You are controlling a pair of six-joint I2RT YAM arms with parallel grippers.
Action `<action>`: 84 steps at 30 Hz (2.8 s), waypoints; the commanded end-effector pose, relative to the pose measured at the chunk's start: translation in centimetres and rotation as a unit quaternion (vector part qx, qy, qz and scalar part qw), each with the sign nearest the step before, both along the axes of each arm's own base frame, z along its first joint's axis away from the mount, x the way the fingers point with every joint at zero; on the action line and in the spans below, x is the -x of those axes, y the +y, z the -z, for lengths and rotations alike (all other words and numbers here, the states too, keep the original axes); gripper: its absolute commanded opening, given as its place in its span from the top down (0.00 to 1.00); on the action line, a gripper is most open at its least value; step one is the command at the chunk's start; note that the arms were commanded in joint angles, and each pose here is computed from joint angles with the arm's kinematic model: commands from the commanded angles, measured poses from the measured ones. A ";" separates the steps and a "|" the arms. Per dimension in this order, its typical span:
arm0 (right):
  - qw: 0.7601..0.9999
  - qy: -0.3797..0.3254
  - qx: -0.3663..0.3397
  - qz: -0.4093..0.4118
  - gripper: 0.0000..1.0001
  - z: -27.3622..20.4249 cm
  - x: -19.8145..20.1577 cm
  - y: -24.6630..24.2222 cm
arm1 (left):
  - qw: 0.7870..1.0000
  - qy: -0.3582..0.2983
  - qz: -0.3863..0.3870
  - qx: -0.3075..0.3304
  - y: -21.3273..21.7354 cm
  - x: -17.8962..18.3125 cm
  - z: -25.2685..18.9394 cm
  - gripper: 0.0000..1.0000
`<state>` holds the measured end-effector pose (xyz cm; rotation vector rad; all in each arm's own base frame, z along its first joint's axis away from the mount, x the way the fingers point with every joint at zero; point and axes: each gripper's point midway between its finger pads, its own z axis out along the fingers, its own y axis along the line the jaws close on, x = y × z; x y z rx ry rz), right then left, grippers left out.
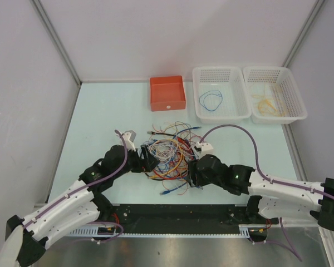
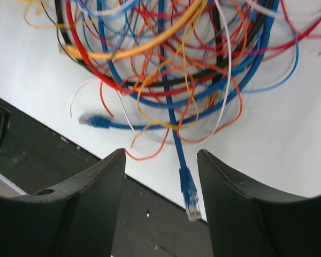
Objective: Untangle the cables
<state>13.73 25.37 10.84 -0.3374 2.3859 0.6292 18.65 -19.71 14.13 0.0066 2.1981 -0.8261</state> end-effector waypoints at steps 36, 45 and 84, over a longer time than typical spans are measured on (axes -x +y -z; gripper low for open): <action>0.973 -0.203 -0.107 0.029 1.00 -25.3 0.0 -2.3 | 0.999 -0.041 0.001 0.010 -0.9 -0.6 -2.5 0.09; 0.937 -0.299 -0.173 0.053 1.00 -37.1 -1.3 -4.9 | 0.999 -0.046 -0.014 0.003 0.2 -0.3 -2.3 0.08; 0.890 -0.352 -0.262 0.122 1.00 -43.2 -6.1 -4.6 | 0.941 -0.283 0.022 0.184 -3.4 -2.3 -16.2 0.01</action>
